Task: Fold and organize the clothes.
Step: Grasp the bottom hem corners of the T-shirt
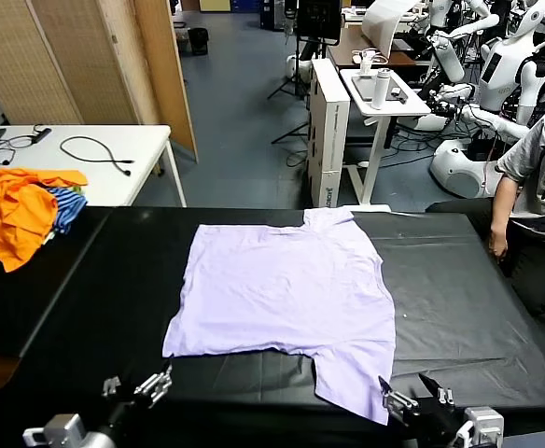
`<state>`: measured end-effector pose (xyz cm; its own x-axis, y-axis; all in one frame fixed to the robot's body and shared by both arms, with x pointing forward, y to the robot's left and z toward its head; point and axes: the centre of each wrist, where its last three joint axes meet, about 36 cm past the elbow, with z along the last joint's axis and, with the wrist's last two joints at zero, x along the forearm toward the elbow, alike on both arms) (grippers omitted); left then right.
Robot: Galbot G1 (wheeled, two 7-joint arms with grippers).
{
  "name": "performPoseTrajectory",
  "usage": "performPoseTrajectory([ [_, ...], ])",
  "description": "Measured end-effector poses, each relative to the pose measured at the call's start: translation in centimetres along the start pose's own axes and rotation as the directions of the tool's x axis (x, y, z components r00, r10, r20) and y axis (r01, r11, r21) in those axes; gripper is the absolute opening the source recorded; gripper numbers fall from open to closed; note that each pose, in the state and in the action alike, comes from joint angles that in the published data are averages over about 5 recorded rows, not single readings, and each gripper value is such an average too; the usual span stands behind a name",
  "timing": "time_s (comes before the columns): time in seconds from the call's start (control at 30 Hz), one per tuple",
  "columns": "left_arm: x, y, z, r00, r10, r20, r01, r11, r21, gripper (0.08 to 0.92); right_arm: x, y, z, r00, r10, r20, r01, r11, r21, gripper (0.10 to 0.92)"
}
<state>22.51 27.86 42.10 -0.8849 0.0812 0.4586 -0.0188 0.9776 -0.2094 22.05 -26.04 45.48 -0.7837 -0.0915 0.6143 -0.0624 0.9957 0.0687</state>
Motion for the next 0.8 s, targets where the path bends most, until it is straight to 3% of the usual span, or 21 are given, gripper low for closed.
performPoseTrajectory([
  [0.27,-1.1,0.4,0.5,1.0,-0.008,-0.001,0.008,1.0,0.012,0.907,-0.5,0.4,0.8,1.0,-0.008,-0.012,0.008,1.0,0.0,0.9],
  [0.5,-2.0,0.4,0.8,1.0,-0.006,-0.003,0.006,1.0,0.017,0.882,-0.8,0.4,1.1,1.0,-0.005,-0.012,0.005,1.0,0.001,0.794],
  [0.6,-2.2,0.4,1.0,1.0,-0.007,-0.006,0.007,1.0,0.018,0.788,-0.8,0.4,1.2,1.0,-0.007,-0.013,0.007,1.0,0.002,0.745],
  [0.73,-2.2,0.5,1.1,0.9999,-0.009,-0.01,0.009,1.0,0.019,0.56,-0.8,0.5,1.3,1.0,-0.01,-0.015,0.01,1.0,0.003,0.651],
  [0.8,-2.2,0.5,1.2,0.9999,-0.009,-0.012,0.009,1.0,0.02,0.446,-0.8,0.5,1.3,1.0,-0.011,-0.015,0.011,1.0,0.003,0.559],
])
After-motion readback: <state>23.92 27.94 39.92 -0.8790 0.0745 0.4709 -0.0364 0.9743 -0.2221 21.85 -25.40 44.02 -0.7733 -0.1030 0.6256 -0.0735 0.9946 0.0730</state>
